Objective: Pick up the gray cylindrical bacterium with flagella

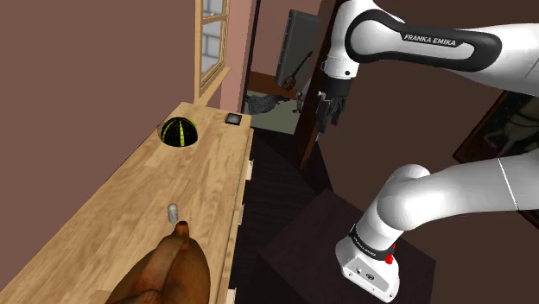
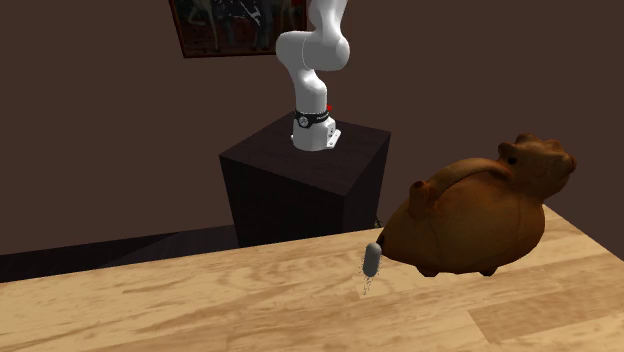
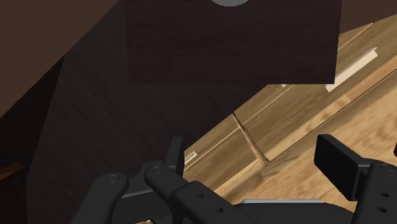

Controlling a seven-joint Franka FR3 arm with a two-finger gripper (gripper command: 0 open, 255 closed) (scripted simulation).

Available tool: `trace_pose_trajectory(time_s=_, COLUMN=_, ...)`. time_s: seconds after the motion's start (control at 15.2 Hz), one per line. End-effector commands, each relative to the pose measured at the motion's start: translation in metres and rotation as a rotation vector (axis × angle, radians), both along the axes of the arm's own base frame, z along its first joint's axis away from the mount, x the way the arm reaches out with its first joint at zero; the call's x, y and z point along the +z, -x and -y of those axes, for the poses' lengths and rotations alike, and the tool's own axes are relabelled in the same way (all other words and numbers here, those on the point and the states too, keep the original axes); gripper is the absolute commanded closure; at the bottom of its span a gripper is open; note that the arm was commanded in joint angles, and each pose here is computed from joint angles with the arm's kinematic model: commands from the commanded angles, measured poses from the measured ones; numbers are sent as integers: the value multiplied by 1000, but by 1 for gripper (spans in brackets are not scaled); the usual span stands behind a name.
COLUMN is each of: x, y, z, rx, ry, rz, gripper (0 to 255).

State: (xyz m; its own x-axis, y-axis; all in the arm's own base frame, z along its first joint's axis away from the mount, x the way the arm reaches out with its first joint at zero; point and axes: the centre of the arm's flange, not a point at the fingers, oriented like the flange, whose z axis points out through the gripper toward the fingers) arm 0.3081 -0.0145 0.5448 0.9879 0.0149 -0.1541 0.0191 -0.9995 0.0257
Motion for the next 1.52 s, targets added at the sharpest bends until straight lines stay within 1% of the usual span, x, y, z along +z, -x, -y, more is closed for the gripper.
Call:
trace_pose_trajectory(time_s=0.0, x=0, y=0, z=0, rx=0, ry=0, rz=0, gripper=0)
trace_pose_trajectory(time_s=0.73, x=-50, y=-52, z=-142, rx=-47, ry=108, rz=4, gripper=0)
trace_pose_trajectory(time_s=1.45, x=-114, y=-111, z=-275, rx=-95, ry=216, rz=7, gripper=0)
